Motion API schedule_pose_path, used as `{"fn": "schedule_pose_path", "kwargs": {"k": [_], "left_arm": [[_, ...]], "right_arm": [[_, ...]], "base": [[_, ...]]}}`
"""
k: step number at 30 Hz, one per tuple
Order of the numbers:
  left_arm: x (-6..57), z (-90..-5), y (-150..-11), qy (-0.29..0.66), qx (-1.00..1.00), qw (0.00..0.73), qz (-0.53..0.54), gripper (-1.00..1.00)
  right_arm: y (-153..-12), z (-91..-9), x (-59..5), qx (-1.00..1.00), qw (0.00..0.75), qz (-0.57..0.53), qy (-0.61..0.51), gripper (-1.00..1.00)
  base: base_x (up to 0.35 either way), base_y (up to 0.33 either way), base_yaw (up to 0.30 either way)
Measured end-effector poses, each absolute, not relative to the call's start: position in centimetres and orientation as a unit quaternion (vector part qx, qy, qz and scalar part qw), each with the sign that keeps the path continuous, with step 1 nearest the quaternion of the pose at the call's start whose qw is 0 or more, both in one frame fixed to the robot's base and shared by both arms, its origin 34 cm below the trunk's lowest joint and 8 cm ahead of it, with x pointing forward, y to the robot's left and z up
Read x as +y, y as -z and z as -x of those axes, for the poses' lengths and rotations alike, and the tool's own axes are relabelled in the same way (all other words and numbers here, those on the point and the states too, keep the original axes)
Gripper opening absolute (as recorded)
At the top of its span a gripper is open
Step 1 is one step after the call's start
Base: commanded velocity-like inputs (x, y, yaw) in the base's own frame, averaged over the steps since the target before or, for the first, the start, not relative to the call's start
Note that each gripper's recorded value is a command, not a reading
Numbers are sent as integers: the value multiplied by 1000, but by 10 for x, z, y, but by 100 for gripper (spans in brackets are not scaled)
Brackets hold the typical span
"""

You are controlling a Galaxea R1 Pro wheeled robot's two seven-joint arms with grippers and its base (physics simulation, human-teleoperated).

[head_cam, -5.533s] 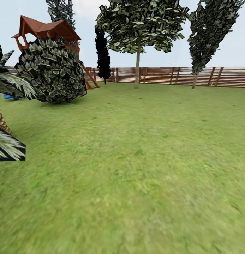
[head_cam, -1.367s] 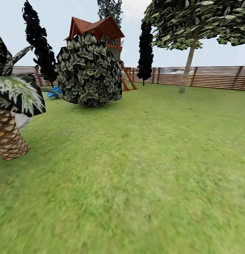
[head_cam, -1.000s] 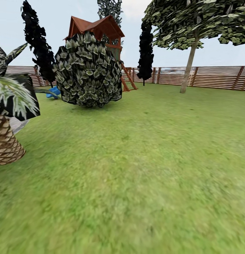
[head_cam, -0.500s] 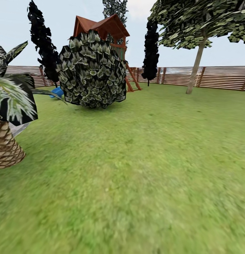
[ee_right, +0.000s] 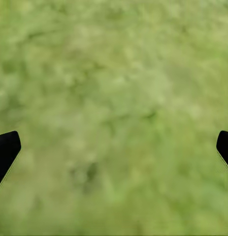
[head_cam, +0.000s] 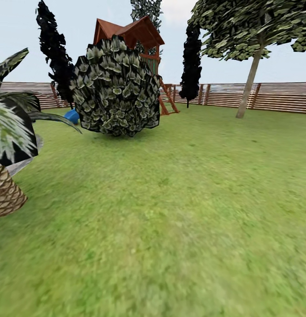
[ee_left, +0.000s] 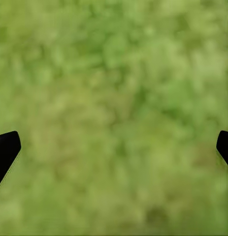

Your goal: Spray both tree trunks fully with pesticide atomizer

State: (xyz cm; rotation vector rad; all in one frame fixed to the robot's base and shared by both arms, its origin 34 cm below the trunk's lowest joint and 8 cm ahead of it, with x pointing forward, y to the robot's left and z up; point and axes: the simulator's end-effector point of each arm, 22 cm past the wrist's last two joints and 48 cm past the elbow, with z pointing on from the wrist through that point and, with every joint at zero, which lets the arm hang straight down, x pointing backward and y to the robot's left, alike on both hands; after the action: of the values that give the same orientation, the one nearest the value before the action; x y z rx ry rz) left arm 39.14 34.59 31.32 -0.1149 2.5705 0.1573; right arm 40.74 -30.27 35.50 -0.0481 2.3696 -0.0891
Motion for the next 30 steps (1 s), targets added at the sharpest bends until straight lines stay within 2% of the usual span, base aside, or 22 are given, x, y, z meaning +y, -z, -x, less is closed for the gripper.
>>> {"fn": "schedule_pose_path", "kwargs": {"k": [30], "left_arm": [[346,-391,-313,-59,958,278,43,100]], "right_arm": [[-355,-407,-303,926,375,19,35,100]], "base": [[338,0,0]]}}
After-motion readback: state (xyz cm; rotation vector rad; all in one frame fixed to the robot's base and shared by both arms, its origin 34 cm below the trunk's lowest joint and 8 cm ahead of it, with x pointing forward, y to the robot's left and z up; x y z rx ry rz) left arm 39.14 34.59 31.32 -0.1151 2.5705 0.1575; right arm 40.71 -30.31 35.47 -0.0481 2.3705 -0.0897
